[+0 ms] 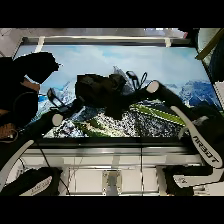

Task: Fold the clothes and pants, and hang the long-sleeved shirts on hangers.

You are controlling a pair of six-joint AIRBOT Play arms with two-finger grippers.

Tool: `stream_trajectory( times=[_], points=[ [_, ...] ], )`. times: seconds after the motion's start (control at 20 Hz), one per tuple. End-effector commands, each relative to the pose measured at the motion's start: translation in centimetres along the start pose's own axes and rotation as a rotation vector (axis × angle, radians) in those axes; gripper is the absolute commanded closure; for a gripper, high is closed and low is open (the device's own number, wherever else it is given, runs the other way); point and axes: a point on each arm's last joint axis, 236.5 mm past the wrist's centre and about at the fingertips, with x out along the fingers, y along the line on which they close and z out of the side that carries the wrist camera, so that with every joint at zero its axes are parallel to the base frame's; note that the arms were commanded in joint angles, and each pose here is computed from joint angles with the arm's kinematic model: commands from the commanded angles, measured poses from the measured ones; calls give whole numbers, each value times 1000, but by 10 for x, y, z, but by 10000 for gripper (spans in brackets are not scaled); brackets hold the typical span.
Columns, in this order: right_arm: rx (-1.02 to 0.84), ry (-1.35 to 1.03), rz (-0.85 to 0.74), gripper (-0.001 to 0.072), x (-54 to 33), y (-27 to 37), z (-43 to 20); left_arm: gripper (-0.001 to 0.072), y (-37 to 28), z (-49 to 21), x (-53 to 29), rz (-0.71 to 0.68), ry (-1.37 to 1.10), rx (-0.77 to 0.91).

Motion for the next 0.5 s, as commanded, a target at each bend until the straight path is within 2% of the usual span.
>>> stream_trajectory(
  times=[0.0, 0.15, 0.3, 0.35, 0.4, 0.45],
  points=[
    [-37, 28, -140, 705, -100, -28, -4, 684, 73, 41, -54, 253, -19, 158],
    [31, -169, -250, 705, -184, -41, 20, 684, 89, 66, -92, 310, -76, 234],
    [121, -191, -259, 703, -197, -48, 18, 684, 80, 62, -96, 281, -73, 230],
    [132, -175, -249, 639, -191, -50, 16, 684, 80, 58, -95, 281, -58, 233],
    [140, -156, -245, 368, -185, -53, 15, 684, 78, 55, -94, 280, -48, 239],
    [148, -141, -248, 195, -180, -58, 14, 684, 77, 53, -93, 278, -43, 243]
  ],
)
